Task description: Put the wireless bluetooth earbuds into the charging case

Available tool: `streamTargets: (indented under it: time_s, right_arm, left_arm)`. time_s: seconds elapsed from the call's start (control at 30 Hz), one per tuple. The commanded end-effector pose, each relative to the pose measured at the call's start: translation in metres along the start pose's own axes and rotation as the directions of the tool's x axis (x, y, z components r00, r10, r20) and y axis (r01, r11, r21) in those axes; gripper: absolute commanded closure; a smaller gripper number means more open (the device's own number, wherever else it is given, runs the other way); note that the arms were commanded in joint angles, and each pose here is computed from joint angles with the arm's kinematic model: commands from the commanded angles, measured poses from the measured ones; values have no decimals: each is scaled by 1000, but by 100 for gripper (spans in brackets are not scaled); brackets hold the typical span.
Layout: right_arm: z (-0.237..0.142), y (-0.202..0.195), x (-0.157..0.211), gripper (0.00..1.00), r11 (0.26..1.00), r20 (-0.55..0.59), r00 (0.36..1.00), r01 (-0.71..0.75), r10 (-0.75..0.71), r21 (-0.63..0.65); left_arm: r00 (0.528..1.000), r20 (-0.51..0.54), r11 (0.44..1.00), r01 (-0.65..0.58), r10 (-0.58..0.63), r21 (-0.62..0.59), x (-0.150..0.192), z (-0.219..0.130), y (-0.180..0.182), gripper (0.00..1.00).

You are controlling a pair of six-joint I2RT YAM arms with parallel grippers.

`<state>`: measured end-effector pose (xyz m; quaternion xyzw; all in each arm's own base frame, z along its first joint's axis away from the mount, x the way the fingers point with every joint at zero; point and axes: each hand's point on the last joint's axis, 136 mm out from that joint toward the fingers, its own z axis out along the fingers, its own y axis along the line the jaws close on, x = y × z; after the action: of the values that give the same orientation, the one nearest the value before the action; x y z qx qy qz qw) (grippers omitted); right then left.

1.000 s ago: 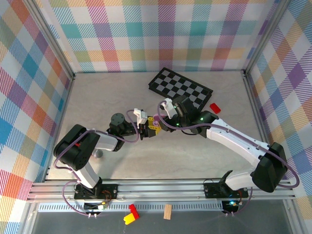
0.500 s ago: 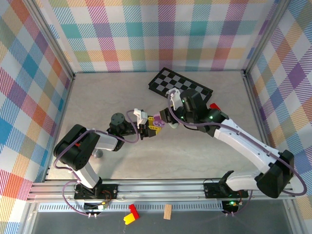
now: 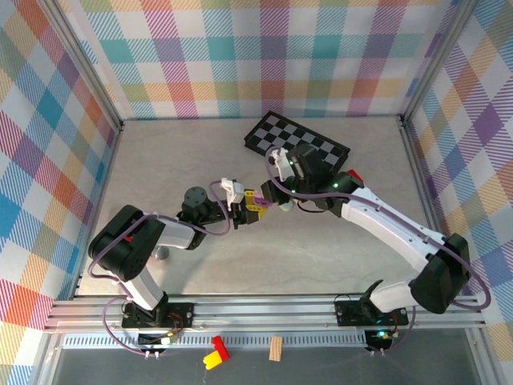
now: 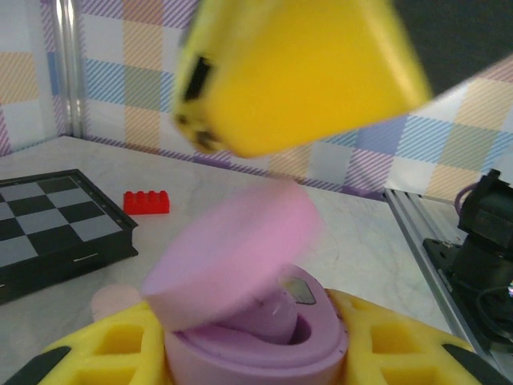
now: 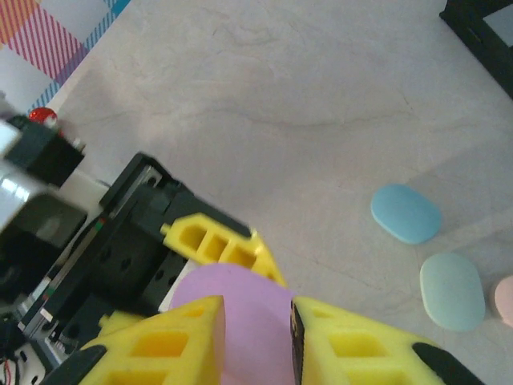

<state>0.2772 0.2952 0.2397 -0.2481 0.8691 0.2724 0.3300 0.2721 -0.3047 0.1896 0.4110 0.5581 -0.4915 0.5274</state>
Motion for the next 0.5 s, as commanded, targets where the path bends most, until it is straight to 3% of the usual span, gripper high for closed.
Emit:
streamTargets:
  time_s: [0.0, 0.07, 0.13, 0.23, 0.47]
  right_arm:
    - [-21, 3, -9, 71, 998, 51, 997, -61, 63, -35]
    - [-31, -1, -11, 65, 988, 69, 987, -137, 142, -66]
    - [-40, 1, -12, 50, 962, 69, 970, -221, 234, -159]
    - [-47, 7, -6, 35, 872, -11, 923, -366, 383, -325]
    - [-43, 17, 5, 30, 652, -178, 811, -560, 557, -511]
  left_arm:
    - [995, 73, 998, -66, 66, -6, -28, 4, -7, 70]
    - [994, 83, 997, -71, 72, -13, -33, 5, -9, 70]
    - [992, 93, 996, -85, 86, -14, -37, 6, -11, 70]
    - [987, 111, 993, -114, 114, -7, -46, 9, -19, 70]
    - [979, 142, 989, -151, 149, 1, -60, 19, -26, 70]
